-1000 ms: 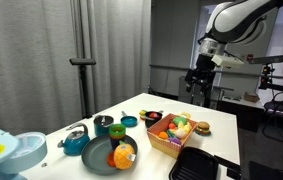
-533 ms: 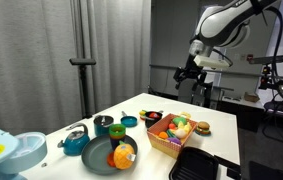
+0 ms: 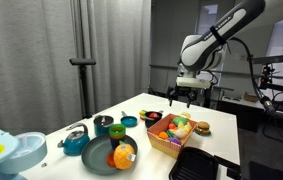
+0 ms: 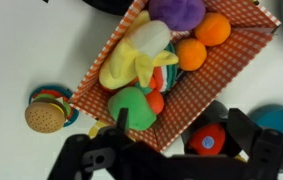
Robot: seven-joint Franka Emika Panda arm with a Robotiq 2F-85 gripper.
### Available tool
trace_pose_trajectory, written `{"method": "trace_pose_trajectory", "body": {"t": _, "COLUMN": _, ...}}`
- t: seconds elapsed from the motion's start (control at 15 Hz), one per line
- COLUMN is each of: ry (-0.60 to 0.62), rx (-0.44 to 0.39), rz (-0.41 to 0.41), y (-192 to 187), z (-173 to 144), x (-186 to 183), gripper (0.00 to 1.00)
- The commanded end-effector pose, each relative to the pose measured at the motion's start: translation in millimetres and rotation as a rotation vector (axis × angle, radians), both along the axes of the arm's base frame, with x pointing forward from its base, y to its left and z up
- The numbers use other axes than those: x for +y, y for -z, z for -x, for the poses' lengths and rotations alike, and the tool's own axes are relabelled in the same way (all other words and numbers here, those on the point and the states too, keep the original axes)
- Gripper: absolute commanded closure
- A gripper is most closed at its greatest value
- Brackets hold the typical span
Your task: Remove the banana toy from the basket and place it on the black tray
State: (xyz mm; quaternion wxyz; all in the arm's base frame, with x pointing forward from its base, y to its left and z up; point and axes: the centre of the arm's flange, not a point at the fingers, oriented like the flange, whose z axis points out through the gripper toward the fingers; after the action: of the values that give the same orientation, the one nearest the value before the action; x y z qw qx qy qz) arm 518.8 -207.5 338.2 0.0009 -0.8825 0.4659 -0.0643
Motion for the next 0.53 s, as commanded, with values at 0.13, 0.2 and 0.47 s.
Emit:
{"method": "trace_pose_trajectory", "body": {"t": 0.13, "ry": 0.027, "rx": 0.097, "rz": -0.009, "y": 57, "z": -13, "x": -6, "gripper": 0.0}}
{"method": "trace_pose_trajectory", "body": {"t": 0.2, "ry": 0.025, "rx": 0.116, "rz": -0.008, "y": 66, "z": -10, "x": -4, "gripper": 0.0}}
{"method": "trace_pose_trajectory", "body": {"t": 0.47, "ry": 0.003, "rx": 0.162, "rz": -0.001, "y": 98, "z": -2, "x": 2, "gripper": 0.0}}
